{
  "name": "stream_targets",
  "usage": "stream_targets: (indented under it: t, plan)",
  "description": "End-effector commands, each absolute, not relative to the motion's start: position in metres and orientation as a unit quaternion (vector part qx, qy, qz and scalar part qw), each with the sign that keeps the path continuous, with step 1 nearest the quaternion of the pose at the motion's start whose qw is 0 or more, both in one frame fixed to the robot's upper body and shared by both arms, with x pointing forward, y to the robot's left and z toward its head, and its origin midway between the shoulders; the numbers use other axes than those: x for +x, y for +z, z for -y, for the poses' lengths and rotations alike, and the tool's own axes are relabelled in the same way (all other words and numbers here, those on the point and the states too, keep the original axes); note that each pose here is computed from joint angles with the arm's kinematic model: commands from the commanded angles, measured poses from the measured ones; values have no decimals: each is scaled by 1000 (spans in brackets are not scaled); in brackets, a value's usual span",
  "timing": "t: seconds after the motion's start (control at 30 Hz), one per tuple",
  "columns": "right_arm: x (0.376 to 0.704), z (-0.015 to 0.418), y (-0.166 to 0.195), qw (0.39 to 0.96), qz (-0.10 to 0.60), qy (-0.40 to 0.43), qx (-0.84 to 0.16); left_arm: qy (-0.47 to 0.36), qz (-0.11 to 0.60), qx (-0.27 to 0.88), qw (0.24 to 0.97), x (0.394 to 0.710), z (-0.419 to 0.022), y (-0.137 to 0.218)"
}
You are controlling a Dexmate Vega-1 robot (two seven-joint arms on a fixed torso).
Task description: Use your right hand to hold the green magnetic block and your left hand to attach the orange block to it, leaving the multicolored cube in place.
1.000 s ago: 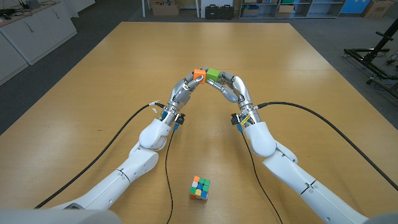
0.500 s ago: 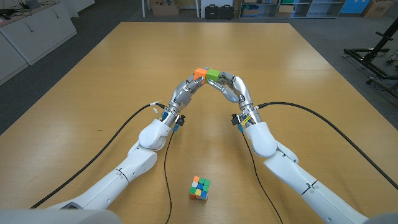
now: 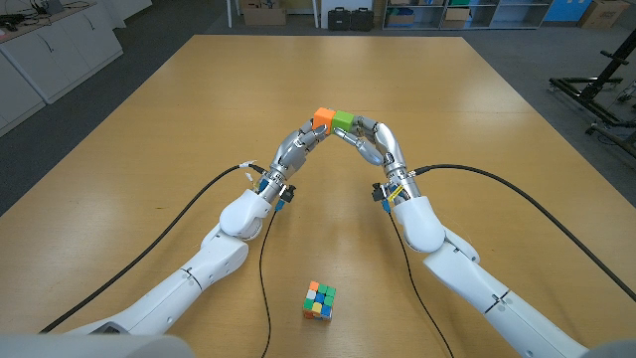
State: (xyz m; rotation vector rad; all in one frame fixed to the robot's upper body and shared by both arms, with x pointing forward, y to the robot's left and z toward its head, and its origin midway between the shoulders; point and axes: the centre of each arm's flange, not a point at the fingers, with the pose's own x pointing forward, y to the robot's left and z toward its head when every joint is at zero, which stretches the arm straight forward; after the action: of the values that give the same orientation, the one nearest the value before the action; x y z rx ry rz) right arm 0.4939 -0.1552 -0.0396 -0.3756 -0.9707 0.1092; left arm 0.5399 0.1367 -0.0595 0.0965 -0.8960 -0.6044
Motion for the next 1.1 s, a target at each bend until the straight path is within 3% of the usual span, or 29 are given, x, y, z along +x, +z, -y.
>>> stream_targets:
  t: [0.03, 1.1]
  plan:
    - [493, 156, -39, 867, 463, 51, -178, -248, 423, 61, 869, 537, -151, -64]
    - [494, 188, -43, 872, 455, 44, -173, -143, 417, 126, 889, 512, -177, -72]
